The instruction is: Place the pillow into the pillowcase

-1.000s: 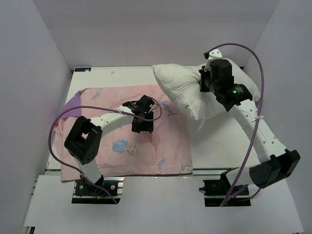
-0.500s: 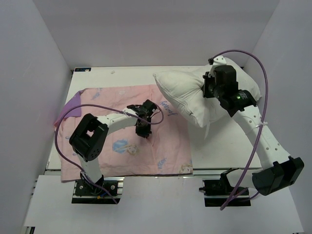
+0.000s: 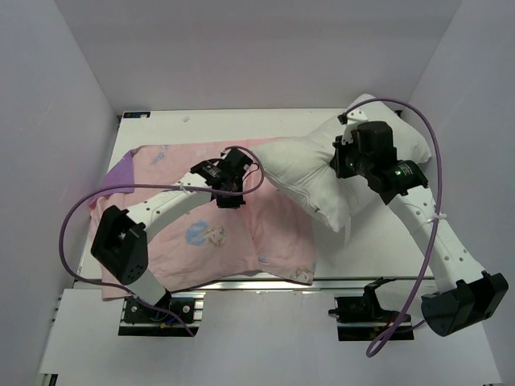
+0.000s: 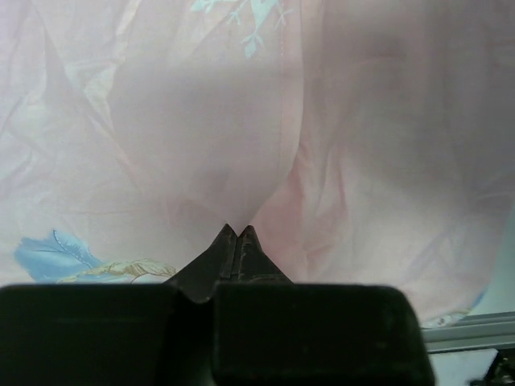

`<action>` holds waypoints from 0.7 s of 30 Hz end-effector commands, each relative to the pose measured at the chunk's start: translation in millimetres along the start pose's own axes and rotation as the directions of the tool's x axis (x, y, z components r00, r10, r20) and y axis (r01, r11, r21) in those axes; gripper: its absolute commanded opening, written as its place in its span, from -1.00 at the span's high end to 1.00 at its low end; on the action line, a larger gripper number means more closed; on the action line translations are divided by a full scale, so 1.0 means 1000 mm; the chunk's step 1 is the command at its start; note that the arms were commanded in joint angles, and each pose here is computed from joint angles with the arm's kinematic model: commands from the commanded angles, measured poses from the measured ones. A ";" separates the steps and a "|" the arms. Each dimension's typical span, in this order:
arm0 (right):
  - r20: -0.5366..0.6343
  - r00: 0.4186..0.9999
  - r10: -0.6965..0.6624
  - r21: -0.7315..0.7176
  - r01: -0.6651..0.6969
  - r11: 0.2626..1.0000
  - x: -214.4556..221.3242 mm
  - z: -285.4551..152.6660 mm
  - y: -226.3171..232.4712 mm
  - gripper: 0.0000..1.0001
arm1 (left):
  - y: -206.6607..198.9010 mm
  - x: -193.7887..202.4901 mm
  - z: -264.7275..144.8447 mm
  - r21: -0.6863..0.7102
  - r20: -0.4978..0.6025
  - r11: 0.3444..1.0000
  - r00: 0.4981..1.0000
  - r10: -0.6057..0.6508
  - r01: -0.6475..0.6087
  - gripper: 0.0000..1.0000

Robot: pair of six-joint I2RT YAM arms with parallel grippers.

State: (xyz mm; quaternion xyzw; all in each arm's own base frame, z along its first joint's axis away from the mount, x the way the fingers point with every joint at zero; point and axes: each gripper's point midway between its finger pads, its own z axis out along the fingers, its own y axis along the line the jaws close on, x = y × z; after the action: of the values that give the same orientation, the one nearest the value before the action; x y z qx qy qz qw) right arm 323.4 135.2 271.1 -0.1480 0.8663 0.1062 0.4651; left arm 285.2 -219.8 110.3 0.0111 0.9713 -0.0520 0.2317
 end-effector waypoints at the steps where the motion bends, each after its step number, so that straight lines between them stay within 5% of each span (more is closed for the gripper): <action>1: 0.016 0.999 -0.037 -0.037 0.037 0.999 0.002 -0.011 0.003 1.00 | 0.006 -0.013 -0.027 -0.018 0.058 0.999 0.997 -0.041 0.042 1.00; 14: -0.184 0.953 -0.240 -0.263 0.188 0.946 0.084 -0.008 0.037 1.00 | 0.005 -0.019 -0.060 0.042 0.105 0.988 0.983 -0.149 0.146 1.00; 21: -0.044 0.938 -0.344 -0.317 0.313 0.895 0.046 0.020 0.109 1.00 | -0.001 -0.012 -0.065 0.111 0.097 0.982 0.982 -0.164 0.153 1.00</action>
State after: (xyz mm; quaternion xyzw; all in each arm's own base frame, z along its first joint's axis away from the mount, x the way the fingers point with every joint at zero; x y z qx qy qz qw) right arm 254.2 195.3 185.3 -0.3648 0.8613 0.1293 0.3291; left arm 271.4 -209.8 159.2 -0.0510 0.9586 -0.0895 0.2656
